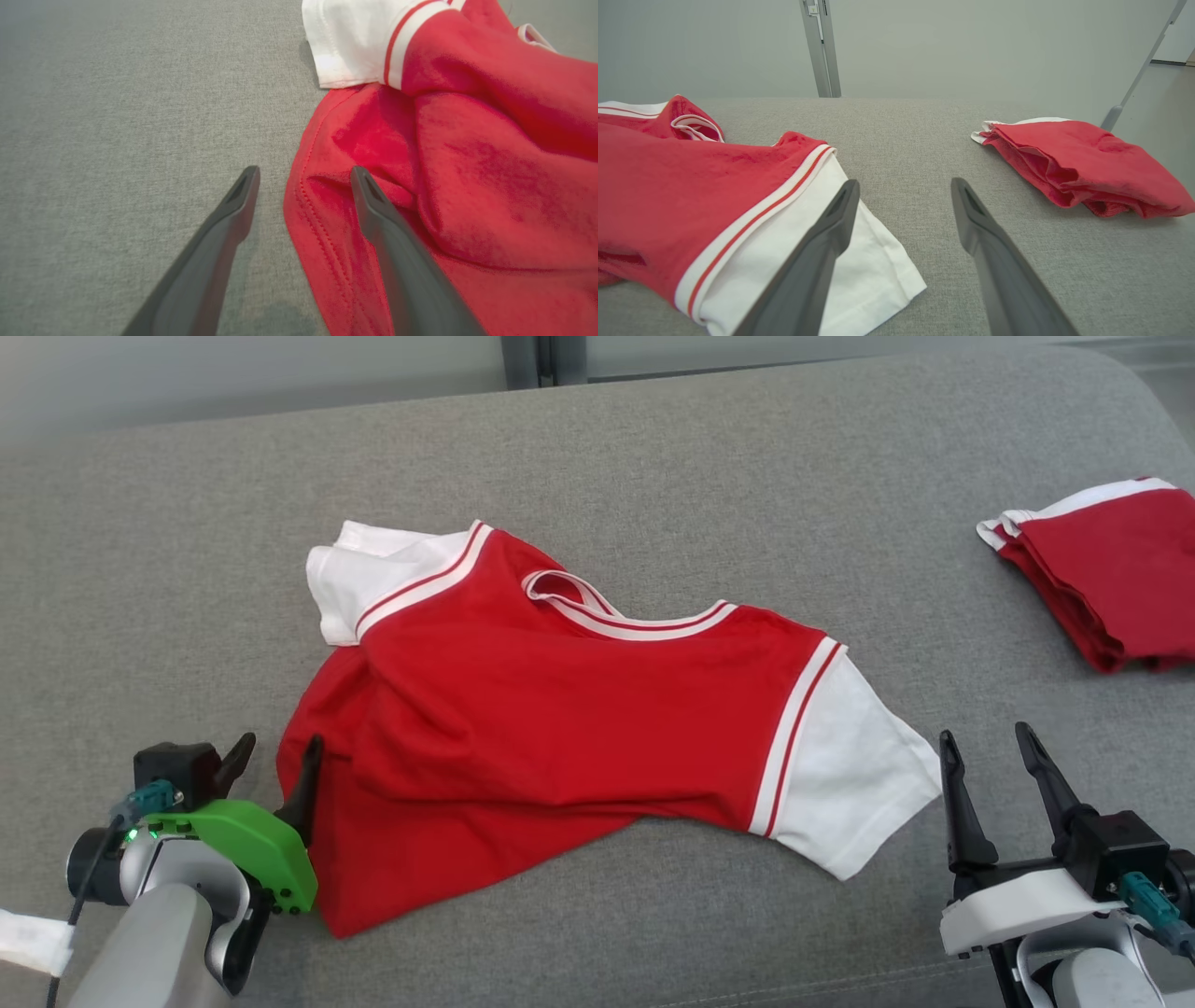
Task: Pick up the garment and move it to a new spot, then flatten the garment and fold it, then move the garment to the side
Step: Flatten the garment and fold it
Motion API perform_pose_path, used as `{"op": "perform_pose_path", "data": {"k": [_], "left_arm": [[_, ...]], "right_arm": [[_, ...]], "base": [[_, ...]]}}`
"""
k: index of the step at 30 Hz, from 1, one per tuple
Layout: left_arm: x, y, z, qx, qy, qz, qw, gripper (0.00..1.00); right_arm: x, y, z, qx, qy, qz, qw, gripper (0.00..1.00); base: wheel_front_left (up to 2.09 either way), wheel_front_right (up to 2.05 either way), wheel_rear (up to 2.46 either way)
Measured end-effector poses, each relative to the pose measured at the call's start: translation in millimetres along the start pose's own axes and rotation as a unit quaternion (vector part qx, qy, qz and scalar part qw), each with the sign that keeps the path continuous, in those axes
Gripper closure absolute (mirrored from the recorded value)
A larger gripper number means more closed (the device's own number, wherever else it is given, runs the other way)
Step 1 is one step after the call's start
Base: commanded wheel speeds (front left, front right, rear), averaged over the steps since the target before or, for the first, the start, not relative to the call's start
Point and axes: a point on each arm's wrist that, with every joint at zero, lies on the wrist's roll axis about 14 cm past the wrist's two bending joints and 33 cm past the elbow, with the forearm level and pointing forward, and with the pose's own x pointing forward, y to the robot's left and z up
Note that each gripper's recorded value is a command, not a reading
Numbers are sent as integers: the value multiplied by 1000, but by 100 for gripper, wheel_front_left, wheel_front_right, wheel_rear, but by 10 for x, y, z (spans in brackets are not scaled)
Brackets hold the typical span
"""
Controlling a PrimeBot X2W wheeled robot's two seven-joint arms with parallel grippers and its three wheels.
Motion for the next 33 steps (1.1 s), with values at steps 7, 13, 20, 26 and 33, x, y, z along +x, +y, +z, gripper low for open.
{"op": "perform_pose_path", "data": {"k": [7, 13, 20, 26, 33], "left_arm": [[240, -104, -117, -1, 36, -26, 999, 49], [389, -163, -37, 3, 33, -44, 998, 100], [489, -386, 588, 24, -57, -78, 995, 100], [562, -723, 1143, 53, -118, -110, 985, 100], [494, -1381, 1613, 79, -158, -183, 967, 100]], "right_arm": [[10, -111, -102, 0, 15, -18, 1000, 0], [-18, -168, -147, 6, 22, -33, 999, 0], [-24, -144, -119, 11, 17, -33, 999, 0], [-21, -116, -83, 15, 12, -31, 999, 0], [-123, -272, -44, 16, 7, -58, 998, 0]], "base": [[0, 0, 0], [0, 0, 0], [0, 0, 0], [0, 0, 0], [0, 0, 0]]}}
